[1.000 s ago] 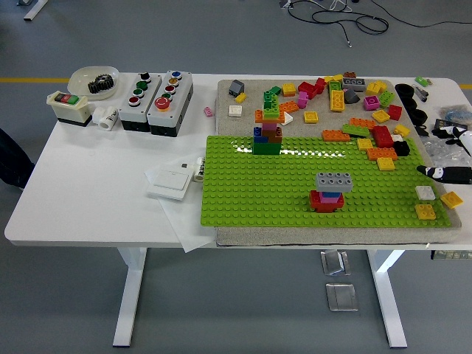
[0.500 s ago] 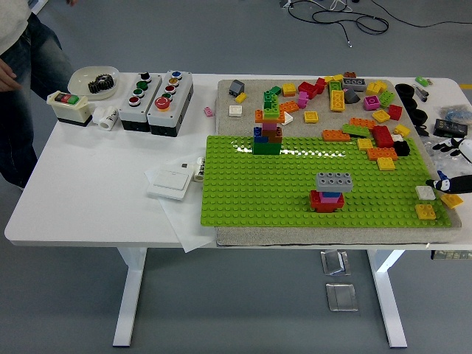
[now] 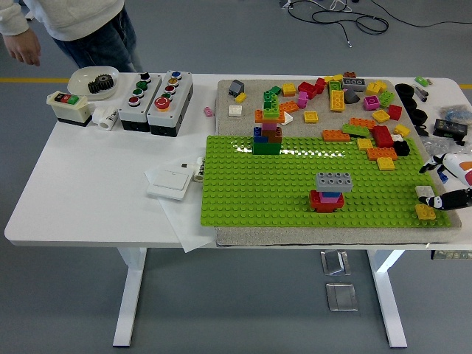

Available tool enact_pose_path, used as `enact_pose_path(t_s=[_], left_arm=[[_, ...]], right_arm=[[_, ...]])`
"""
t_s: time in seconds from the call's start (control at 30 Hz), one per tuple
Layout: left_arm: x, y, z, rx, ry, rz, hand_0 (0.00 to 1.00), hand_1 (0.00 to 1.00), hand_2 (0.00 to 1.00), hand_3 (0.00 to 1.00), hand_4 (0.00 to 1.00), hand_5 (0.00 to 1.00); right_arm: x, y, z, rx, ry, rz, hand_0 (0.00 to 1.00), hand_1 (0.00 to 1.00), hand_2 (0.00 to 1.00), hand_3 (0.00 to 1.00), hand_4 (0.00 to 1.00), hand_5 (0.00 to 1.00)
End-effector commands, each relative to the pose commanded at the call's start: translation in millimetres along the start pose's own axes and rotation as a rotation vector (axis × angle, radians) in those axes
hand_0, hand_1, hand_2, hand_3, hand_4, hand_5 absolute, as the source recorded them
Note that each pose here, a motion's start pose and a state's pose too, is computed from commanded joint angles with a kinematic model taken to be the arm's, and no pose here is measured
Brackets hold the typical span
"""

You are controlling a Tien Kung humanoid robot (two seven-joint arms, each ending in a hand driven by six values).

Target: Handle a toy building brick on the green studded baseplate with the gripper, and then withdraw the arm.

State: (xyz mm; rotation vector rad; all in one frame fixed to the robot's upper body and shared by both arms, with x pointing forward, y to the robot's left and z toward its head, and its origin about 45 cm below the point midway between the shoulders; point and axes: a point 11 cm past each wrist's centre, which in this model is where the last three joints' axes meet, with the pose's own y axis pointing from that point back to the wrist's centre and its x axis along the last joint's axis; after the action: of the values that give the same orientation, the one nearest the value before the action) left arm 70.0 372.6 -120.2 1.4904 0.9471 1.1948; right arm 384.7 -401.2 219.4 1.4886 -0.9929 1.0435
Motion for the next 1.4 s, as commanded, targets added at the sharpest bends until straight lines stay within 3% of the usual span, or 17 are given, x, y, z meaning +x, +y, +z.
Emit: enact_pose_path(t_s=[0.43, 0.87, 1.4], left_arm=[[-0.6, 0.0, 0.3, -0.001, -0.004, -0.002, 0.775, 0.723, 0.646, 0.562, 0.589, 0.613], [-0.6, 0.4, 2.8, -0.006, 0.002, -0.002, 0.778, 0.723, 0.647, 0.562, 0.588, 0.614], [-0.2, 0.7, 4.4, -0.009, 0.001, 0.0, 0.777, 0.723, 0.647, 0.562, 0.588, 0.613]], right_arm=[[-9.3, 4.4, -9, 0.03, 0.058, -0.058, 0.627, 0.6, 0.588, 0.54, 0.816, 0.276], [-20.1, 5.0, -6, 0.016, 0.074, -0.094, 0.646, 0.622, 0.602, 0.6, 0.832, 0.279], [-24.1, 3.0, 0, -0.001, 0.081, -0.109, 0.647, 0.624, 0.609, 0.606, 0.835, 0.281]])
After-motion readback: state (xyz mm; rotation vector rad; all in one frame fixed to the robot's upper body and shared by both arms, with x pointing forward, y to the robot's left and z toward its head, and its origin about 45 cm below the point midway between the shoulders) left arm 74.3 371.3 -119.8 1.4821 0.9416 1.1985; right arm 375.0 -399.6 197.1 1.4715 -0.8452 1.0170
